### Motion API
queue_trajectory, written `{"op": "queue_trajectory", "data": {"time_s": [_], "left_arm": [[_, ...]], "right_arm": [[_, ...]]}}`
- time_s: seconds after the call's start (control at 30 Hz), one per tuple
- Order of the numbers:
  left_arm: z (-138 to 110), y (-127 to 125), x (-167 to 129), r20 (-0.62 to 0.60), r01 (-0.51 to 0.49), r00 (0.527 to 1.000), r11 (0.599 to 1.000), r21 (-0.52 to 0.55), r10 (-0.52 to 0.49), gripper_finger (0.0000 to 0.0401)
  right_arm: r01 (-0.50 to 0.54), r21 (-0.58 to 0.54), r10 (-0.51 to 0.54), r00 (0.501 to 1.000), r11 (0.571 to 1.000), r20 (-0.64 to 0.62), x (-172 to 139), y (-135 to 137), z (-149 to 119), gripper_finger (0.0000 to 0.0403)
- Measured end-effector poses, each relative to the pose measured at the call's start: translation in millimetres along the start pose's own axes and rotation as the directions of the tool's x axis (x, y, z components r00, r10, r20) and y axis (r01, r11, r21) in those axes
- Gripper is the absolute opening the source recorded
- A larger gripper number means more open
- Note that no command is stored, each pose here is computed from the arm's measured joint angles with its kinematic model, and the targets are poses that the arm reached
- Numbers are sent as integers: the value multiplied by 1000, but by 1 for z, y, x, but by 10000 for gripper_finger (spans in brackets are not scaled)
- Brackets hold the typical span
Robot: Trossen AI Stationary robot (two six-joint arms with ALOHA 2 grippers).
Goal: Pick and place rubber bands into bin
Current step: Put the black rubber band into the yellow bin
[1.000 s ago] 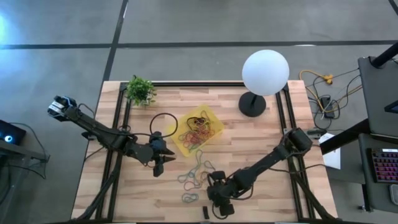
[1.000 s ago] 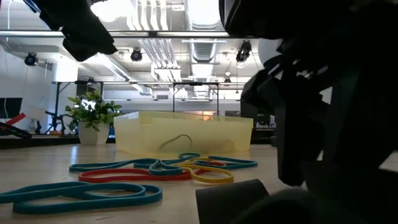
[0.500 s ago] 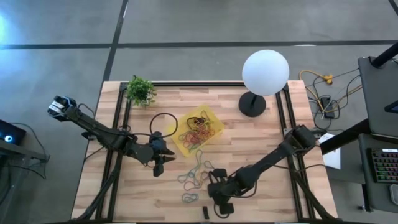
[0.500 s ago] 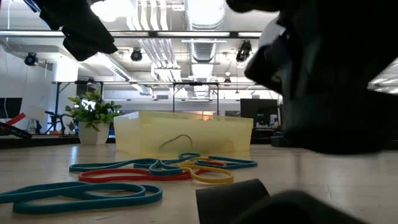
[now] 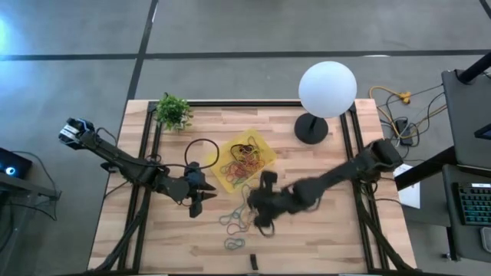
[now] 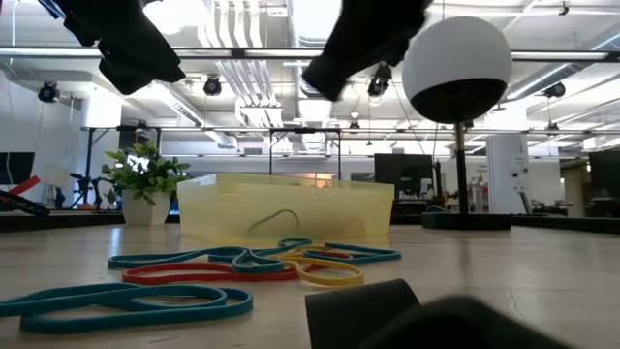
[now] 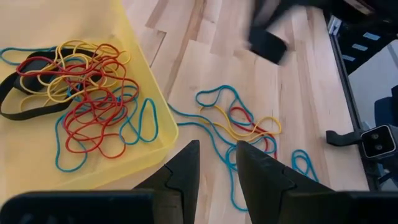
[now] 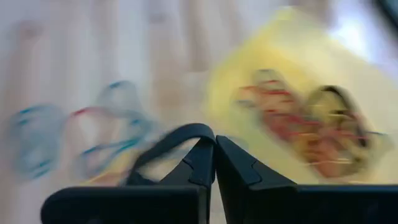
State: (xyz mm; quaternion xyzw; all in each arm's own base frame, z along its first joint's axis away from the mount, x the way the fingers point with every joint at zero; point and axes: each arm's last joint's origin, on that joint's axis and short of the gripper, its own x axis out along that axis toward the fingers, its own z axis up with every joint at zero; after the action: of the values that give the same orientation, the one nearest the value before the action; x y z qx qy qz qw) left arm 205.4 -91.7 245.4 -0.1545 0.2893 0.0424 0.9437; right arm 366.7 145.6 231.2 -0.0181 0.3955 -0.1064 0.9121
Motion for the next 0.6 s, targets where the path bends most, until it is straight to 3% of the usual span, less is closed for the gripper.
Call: {"op": "queue_trajectory", "data": {"time_s": [0.3,0.5,0.6], "left_arm": [[2,-1,0,17,12,1000,1000,-9,-12,89],[2,-1,0,20,14,1000,1000,-11,-14,89],[3,-2,0,27,19,999,1000,-14,-19,89]], "right_arm": [[219,186,-217,976,958,-32,38,-91,23,8],[297,260,-287,955,919,-77,51,-136,24,8],[254,283,-237,967,925,-91,55,-151,25,9]]}}
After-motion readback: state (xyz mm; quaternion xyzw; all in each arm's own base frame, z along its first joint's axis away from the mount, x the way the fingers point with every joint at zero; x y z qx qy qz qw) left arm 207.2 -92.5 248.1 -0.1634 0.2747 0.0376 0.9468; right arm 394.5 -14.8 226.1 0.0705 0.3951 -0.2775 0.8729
